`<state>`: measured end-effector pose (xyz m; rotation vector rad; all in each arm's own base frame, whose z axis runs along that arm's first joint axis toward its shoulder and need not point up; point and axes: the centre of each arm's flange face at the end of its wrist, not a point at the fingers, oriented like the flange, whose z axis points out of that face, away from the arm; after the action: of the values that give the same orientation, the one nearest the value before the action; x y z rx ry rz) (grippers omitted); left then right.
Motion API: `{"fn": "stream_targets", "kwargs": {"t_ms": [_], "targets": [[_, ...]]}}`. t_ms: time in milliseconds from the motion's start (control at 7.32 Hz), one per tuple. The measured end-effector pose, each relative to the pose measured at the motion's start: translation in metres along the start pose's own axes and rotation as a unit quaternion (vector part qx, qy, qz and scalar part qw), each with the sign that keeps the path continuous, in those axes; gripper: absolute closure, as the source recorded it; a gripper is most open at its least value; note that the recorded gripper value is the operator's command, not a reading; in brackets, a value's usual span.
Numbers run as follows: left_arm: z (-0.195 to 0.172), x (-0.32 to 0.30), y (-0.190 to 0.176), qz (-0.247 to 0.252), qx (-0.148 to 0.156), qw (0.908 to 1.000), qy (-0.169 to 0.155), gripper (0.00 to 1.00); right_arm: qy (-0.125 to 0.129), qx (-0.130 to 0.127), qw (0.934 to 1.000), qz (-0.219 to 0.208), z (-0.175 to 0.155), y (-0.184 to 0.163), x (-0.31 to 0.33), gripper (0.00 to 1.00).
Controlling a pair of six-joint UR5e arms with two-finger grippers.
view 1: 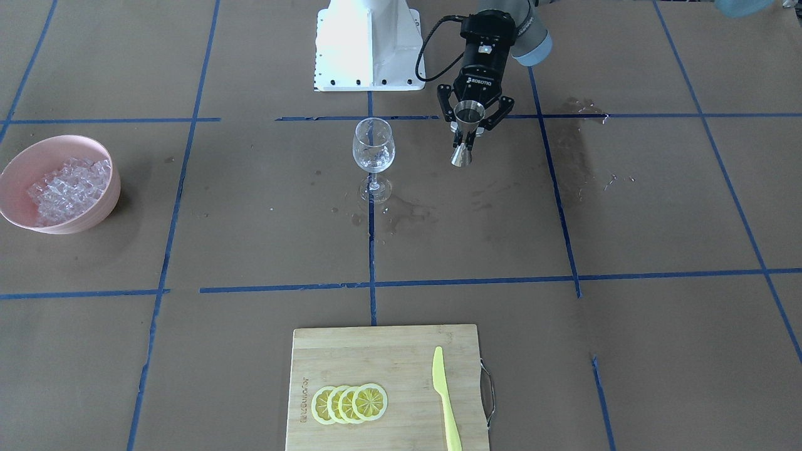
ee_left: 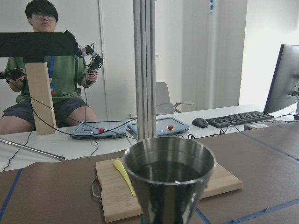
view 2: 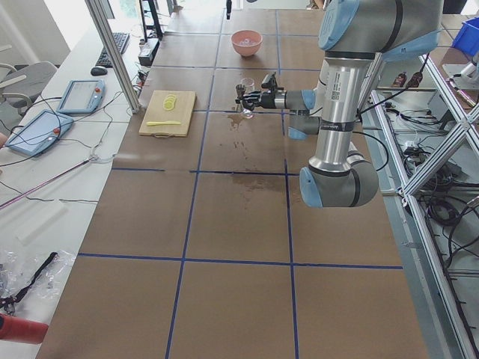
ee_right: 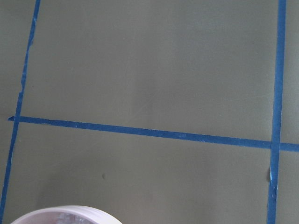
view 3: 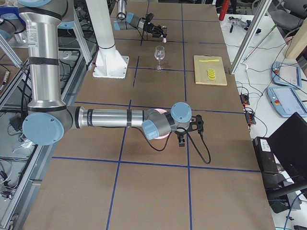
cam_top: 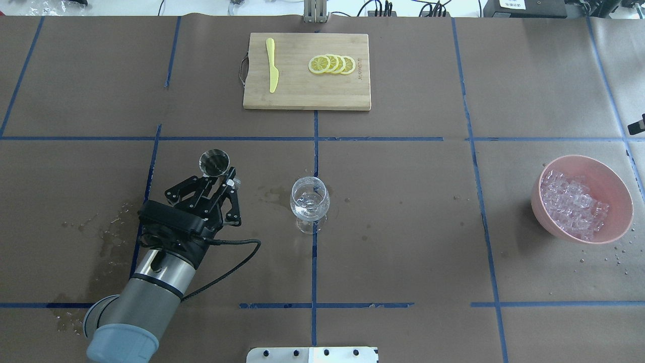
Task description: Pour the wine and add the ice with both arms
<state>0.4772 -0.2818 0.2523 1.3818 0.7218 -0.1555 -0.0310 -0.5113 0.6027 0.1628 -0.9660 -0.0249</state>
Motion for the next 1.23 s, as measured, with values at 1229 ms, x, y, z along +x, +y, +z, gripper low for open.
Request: {"fn": "stream_targets", "kwargs": {"t_ms": [1229], "targets": [[0.011,0.067,-0.033,0.218,-0.092,0.9711,0.034,1.00,0.001,-0.002,1.0000,0.002,0.001,0.003,0.002,0.00]]}}
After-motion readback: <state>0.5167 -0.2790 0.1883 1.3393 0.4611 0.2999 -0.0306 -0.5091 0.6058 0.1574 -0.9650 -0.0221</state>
